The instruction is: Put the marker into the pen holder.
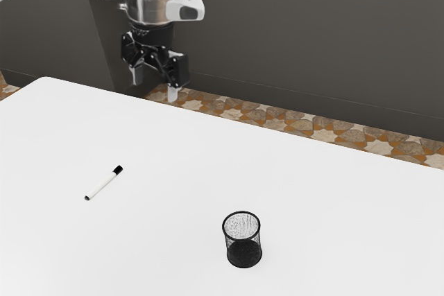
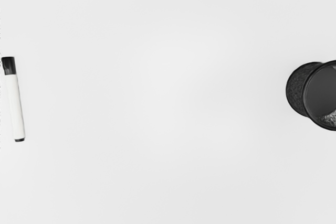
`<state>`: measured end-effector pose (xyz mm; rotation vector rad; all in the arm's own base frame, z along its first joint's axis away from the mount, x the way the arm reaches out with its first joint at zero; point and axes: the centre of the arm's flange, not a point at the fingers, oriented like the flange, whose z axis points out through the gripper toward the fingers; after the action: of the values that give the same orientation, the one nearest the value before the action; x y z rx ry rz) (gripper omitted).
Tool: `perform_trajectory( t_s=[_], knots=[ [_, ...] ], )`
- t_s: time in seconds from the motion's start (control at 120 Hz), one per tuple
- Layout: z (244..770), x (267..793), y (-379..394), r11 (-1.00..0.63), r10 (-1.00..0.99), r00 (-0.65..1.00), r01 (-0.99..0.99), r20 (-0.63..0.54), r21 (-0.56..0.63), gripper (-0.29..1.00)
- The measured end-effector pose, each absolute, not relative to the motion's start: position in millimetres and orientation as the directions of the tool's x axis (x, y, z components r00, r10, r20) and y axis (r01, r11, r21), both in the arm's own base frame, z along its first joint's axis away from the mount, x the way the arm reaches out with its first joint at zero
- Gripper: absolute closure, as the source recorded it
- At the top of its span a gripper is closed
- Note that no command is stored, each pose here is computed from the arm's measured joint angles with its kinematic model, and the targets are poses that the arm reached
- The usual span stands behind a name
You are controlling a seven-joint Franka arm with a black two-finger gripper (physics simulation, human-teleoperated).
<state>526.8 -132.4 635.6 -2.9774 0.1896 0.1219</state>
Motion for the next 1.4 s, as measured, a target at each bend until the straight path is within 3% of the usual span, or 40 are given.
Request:
perform_trajectory(
  t_s=[0.125,0.225,0.383,0.525,0.675,0.942,1.267,1.4],
  knots=[
    [617,526,-133,-0.977,-0.113,0.990,-0.125,-0.080,-0.172,0.00],
    [521,505,-106,-0.975,-0.083,0.982,-0.116,-0.169,-0.191,0.00],
    [365,481,101,-0.970,0.224,0.935,0.185,-0.275,-0.161,0.00],
    [327,447,256,-0.911,0.407,0.898,0.385,-0.168,-0.146,0.00],
    [324,547,115,-0.990,-0.002,0.998,-0.009,-0.056,-0.140,0.00],
    [314,579,111,-0.963,-0.229,0.973,-0.228,-0.006,-0.142,0.00],
    [277,560,174,-0.987,-0.159,0.987,-0.159,-0.014,-0.025,0.00],
    [266,586,168,-0.978,-0.208,0.978,-0.208,-0.002,-0.014,0.00]
  ],
)
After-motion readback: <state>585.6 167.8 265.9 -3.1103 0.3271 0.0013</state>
